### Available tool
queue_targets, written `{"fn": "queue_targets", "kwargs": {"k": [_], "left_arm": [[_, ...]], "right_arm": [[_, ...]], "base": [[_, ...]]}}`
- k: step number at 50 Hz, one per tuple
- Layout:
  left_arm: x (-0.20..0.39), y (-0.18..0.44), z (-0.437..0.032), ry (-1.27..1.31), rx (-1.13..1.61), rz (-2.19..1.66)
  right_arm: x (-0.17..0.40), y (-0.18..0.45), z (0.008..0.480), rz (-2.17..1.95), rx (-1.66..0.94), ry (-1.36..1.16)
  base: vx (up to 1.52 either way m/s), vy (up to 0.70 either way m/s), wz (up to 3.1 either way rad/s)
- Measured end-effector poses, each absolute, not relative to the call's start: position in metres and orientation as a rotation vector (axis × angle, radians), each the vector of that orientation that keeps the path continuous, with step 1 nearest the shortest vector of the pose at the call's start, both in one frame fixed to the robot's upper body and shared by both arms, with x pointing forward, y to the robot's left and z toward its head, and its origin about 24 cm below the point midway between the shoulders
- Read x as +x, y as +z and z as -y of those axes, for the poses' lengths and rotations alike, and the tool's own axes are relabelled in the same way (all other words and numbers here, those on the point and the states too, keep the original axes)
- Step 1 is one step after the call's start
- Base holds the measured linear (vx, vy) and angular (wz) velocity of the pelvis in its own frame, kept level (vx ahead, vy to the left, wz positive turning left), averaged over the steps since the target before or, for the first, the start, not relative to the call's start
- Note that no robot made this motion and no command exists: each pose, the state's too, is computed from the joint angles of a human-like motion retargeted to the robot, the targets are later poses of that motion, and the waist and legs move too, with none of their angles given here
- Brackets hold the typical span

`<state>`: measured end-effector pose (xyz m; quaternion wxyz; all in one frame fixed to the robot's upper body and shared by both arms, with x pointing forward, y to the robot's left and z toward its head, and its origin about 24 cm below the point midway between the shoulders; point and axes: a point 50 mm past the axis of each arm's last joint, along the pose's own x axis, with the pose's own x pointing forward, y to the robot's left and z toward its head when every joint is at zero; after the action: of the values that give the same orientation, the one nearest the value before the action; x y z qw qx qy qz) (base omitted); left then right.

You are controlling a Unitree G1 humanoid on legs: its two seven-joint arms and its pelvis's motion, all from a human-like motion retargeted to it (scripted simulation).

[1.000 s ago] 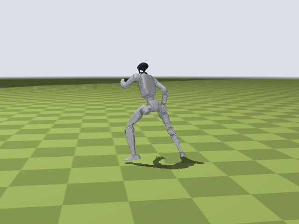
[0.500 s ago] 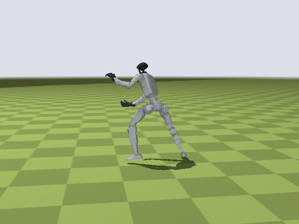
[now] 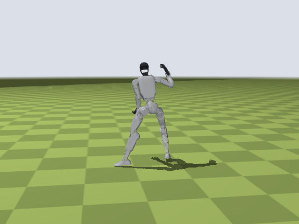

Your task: Kungfu

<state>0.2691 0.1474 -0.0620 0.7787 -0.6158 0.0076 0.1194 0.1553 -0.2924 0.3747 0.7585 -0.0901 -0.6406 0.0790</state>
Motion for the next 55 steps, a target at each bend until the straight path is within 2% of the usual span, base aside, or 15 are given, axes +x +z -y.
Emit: {"fn": "queue_targets", "kwargs": {"k": [2, 5, 8, 10, 14, 22, 33, 40, 45, 49, 52, 55], "left_arm": [[0.313, 0.015, -0.102, -0.154, -1.508, 0.278], [0.342, 0.101, -0.097, -0.62, -1.312, 0.487], [0.364, 0.149, -0.111, -0.69, -1.076, 0.529], [0.372, 0.172, -0.12, -0.686, -1.061, 0.575], [0.373, 0.183, -0.112, -0.746, -1.058, 0.589], [0.374, 0.171, -0.117, -0.674, -0.934, 0.526], [0.373, 0.135, -0.157, -0.539, -0.759, 0.391], [0.356, 0.078, -0.223, -0.36, -0.565, 0.143], [0.319, 0.034, -0.292, -0.178, -0.312, -0.146], [0.271, -0.003, -0.34, -0.025, -0.027, -0.476], [0.226, -0.033, -0.36, 0.011, 0.236, -0.745], [0.177, -0.066, -0.364, -0.059, 0.505, -1.03]], "right_arm": [[0.109, 0.399, 0.283, 1.599, -0.427, 0.108], [0.066, 0.417, 0.267, 1.773, -0.745, -0.128], [0.049, 0.418, 0.257, 1.876, -0.879, -0.356], [0.045, 0.407, 0.246, 1.964, -0.94, -0.467], [0.054, 0.401, 0.245, 1.918, -1.025, -0.535], [0.062, 0.398, 0.26, 1.845, -0.968, -0.574], [0.077, 0.382, 0.288, 1.574, -1.081, -0.696], [0.101, 0.352, 0.329, 1.257, -1.05, -0.768], [0.134, 0.305, 0.37, 0.946, -0.919, -0.736], [0.164, 0.248, 0.394, 0.678, -0.685, -0.601], [0.186, 0.188, 0.402, 0.431, -0.49, -0.467], [0.201, 0.11, 0.388, 0.147, -0.325, -0.337]], "base": [[-0.65, 0.07, -0.55], [-0.35, 0.19, -0.95], [-0.03, -0.05, -0.66], [0.16, -0.06, -0.97], [0.19, 0.09, -0.92], [0.07, 0.22, 0.55], [0.17, 0.1, 0.04], [0.22, 0.2, -0.08], [0.26, 0.32, 0.04], [0.34, 0.42, -0.14], [0.31, 0.45, 0.22], [0.17, 0.3, 0.32]]}}
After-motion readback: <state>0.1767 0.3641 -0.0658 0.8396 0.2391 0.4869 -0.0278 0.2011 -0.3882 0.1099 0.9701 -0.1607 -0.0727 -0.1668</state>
